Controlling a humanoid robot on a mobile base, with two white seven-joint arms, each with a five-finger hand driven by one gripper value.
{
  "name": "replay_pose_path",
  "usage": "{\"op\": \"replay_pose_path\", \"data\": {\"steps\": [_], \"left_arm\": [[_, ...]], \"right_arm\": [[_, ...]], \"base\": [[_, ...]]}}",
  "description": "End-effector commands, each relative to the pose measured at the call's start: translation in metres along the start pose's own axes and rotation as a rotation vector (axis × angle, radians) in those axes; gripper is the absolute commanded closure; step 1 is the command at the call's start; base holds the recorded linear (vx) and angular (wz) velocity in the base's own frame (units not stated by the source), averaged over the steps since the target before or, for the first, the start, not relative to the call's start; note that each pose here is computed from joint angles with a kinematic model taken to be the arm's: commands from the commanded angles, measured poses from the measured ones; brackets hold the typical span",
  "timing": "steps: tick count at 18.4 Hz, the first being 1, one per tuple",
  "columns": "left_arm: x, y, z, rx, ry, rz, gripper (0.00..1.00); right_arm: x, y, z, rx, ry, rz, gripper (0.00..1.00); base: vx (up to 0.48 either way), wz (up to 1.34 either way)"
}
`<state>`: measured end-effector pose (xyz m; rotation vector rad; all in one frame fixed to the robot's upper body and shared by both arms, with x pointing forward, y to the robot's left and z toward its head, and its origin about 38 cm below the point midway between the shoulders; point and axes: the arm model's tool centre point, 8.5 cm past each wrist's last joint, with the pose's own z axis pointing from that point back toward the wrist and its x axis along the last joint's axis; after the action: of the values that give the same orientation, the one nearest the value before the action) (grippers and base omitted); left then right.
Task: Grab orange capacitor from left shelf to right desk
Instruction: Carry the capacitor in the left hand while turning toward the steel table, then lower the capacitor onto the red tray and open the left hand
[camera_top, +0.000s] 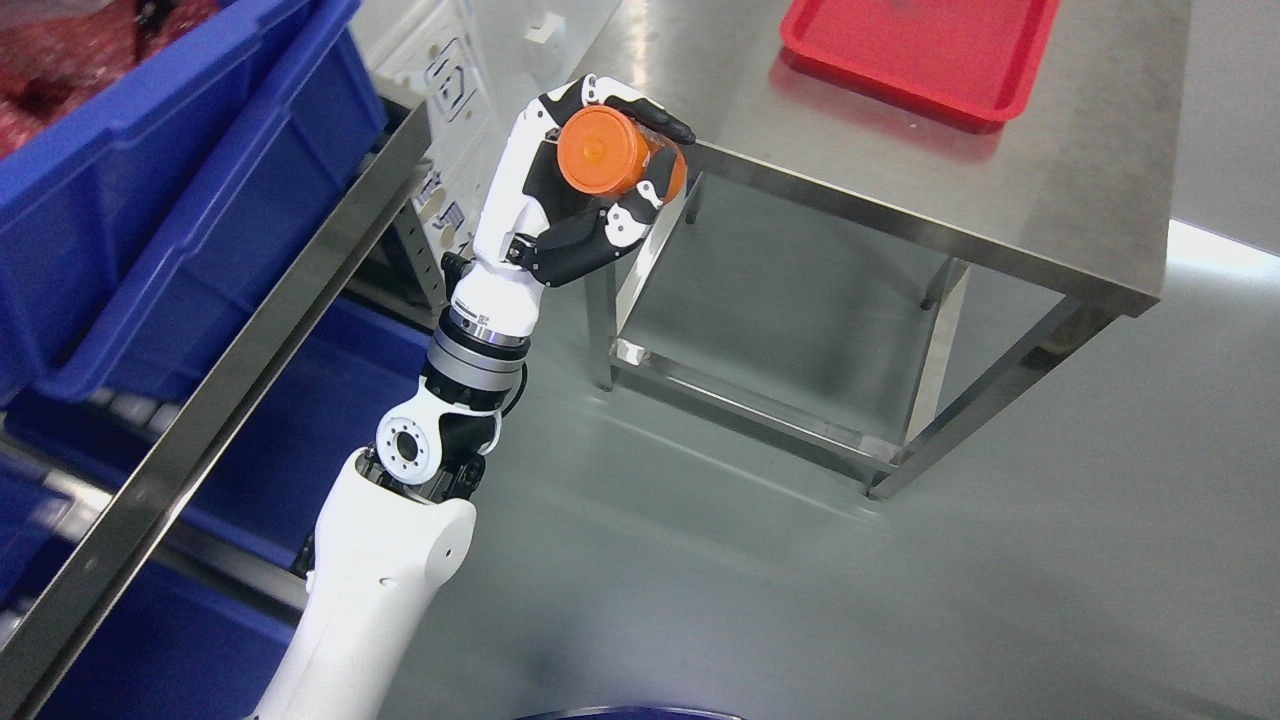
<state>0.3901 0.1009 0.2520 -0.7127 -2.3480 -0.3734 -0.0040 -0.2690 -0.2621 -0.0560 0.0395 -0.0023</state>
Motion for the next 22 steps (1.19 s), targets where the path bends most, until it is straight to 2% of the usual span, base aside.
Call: {"op": "replay_pose_path", "data": {"steps": [1, 5, 8, 15, 19, 22], "left_arm": [[-0.012, -0.015, -0.015, -0.081, 0.073, 0.024, 0.96], [-0.027, -0.013, -0.032, -0.083, 0.165, 0.025, 0.96], [-0.045, 0.013, -0.052, -0.057, 0.282, -0.009, 0.96], [-0.089, 0.076, -0.077, 0.035, 0.454, -0.096, 0.94], [-0.117, 0.093, -0.063, 0.066, 0.6, -0.102, 0.94], [-0.142, 0.104, -0.031, 0.1, 0.709, -0.112, 0.92]], "right_arm": [[-0.014, -0.011, 0.0, -0.016, 0.011, -0.013, 0.0], [-0.014, -0.011, 0.0, -0.018, 0.011, -0.011, 0.0], [-0.014, -0.011, 0.0, -0.018, 0.011, -0.013, 0.0], [-0.014, -0.011, 0.0, -0.018, 0.011, -0.013, 0.0], [-0.014, -0.011, 0.0, -0.018, 0.011, -0.013, 0.0], [-0.014, -0.011, 0.0, -0.018, 0.011, -0.011, 0.0]], "base": [[0.393, -0.52], [0.362, -0.53], [0.318, -0.45], [0.261, -0.25], [0.176, -0.09], [0.128, -0.07]]}}
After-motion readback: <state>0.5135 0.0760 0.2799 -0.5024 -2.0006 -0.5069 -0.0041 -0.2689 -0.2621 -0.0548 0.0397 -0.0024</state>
